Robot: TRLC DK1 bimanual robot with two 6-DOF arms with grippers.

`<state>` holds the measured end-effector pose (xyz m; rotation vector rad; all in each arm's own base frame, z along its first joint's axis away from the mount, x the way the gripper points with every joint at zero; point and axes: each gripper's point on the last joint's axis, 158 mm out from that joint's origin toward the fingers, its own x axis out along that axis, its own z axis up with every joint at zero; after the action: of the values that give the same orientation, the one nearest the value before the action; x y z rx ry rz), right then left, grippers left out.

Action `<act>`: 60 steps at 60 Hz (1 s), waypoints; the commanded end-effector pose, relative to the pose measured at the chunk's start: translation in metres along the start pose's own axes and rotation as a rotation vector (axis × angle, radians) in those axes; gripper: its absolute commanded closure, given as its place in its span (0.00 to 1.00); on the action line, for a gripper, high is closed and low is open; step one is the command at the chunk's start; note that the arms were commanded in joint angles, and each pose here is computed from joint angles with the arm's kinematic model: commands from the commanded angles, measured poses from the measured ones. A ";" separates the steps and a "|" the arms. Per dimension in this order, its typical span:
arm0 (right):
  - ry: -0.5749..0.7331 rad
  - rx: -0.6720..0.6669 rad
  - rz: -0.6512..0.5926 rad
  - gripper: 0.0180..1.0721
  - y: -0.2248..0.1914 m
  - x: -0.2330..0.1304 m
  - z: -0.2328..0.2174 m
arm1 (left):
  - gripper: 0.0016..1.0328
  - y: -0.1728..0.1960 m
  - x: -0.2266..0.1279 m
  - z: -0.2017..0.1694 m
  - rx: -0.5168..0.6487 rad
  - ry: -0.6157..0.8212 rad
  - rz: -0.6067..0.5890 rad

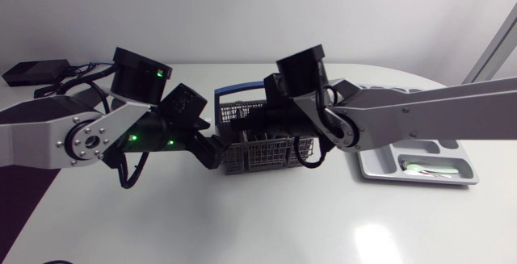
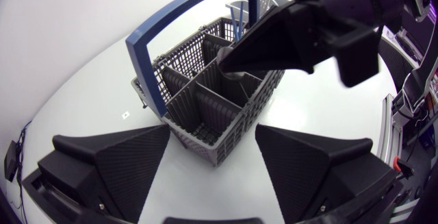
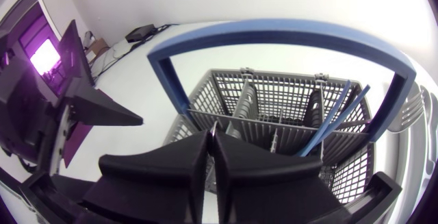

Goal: Unload the cutlery basket into the drawer organizer.

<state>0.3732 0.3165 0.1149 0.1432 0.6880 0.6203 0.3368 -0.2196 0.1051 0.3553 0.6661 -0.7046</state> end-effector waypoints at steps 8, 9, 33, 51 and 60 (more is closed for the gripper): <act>-0.070 0.041 0.148 0.95 0.018 -0.050 0.034 | 0.16 -0.005 0.005 -0.011 0.005 0.030 -0.012; -0.074 0.048 0.156 0.95 0.018 -0.055 0.037 | 0.16 -0.004 0.005 -0.011 0.005 0.030 -0.011; -0.137 0.214 0.207 0.95 -0.031 -0.164 0.074 | 0.16 -0.014 0.000 0.007 0.028 0.011 -0.031; -0.132 0.268 -0.067 0.95 -0.163 -0.211 0.035 | 0.16 -0.025 -0.002 0.019 0.048 -0.008 -0.048; -0.089 0.259 -0.194 0.95 -0.217 -0.223 0.002 | 0.16 -0.034 -0.001 0.031 0.067 -0.024 -0.058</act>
<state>0.3506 0.0292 0.1951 0.3918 0.6452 0.3546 0.3217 -0.2479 0.1165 0.3848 0.6535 -0.7776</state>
